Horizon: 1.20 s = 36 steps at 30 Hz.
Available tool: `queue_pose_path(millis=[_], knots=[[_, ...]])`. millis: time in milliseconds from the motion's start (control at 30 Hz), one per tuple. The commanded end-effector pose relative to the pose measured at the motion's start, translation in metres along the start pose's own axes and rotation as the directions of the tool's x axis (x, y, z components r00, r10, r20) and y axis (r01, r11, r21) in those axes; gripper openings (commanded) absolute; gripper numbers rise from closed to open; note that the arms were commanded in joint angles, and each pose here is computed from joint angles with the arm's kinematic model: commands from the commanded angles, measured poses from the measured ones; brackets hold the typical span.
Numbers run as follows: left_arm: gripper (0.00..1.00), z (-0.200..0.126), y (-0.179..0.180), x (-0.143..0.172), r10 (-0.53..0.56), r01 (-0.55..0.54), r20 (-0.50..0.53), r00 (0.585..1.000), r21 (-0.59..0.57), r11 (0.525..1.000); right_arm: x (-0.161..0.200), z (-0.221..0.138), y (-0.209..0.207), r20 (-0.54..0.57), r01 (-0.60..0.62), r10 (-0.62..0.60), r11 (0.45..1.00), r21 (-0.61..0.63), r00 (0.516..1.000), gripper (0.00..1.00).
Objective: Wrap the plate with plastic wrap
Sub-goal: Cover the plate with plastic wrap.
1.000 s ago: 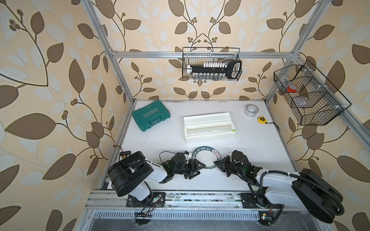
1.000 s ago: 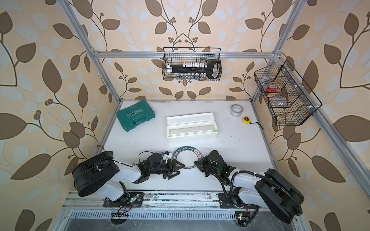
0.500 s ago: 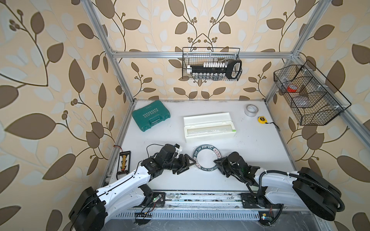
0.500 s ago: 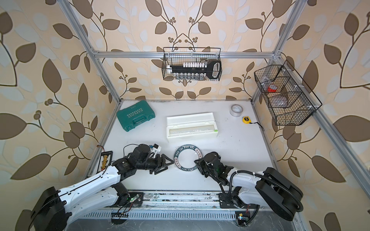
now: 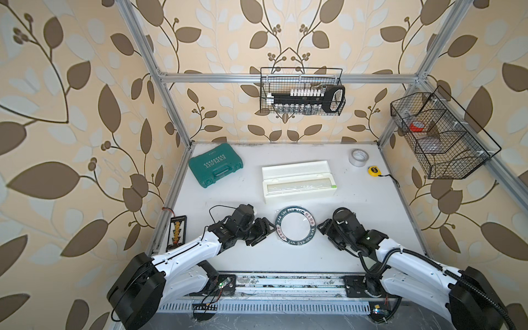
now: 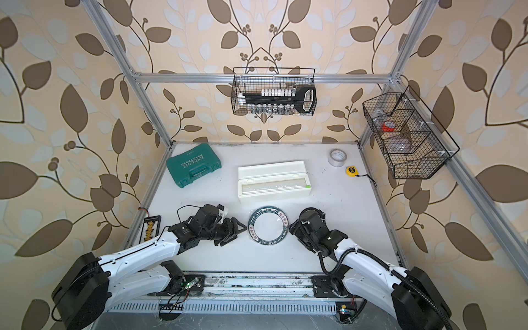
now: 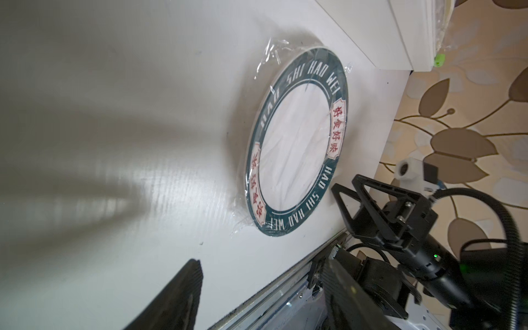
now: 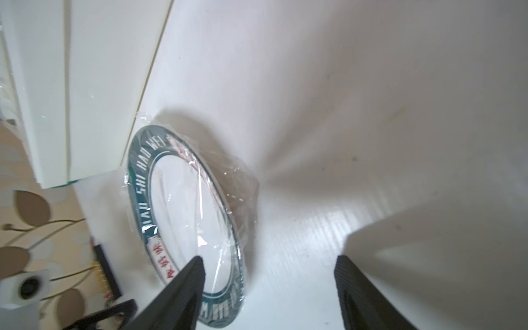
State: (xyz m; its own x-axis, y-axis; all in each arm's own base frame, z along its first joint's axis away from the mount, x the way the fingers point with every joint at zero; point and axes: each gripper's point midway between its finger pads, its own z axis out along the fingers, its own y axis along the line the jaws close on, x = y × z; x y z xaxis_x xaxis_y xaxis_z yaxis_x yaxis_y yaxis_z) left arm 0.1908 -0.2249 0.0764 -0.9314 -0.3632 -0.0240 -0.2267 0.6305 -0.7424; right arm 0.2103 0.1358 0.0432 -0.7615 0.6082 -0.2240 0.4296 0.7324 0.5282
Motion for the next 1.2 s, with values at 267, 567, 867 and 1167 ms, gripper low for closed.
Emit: queue_pose_path(millis=[267, 567, 867, 1167], knots=[[0.65, 0.033, -0.027, -0.031, 0.168, -0.168, -0.007, 0.986, -0.043, 0.985, -0.029, 0.008, 0.034, -0.102, 0.52, -0.51, 0.839, 0.16, 0.854, 0.5], [0.58, 0.059, -0.025, -0.033, 0.179, -0.181, -0.057, 0.982, -0.037, 0.983, -0.004, 0.042, 0.054, -0.207, 0.544, -0.521, 0.836, 0.069, 0.828, 0.49], [0.36, 0.073, -0.027, -0.026, 0.158, -0.155, -0.095, 0.983, 0.042, 0.987, 0.029, 0.055, 0.055, -0.287, 0.459, -0.453, 0.887, -0.049, 0.844, 0.37], [0.66, 0.03, 0.011, -0.041, 0.139, -0.146, -0.058, 0.989, -0.125, 0.981, -0.014, 0.027, 0.054, -0.229, 0.562, -0.548, 0.827, -0.004, 0.804, 0.64]])
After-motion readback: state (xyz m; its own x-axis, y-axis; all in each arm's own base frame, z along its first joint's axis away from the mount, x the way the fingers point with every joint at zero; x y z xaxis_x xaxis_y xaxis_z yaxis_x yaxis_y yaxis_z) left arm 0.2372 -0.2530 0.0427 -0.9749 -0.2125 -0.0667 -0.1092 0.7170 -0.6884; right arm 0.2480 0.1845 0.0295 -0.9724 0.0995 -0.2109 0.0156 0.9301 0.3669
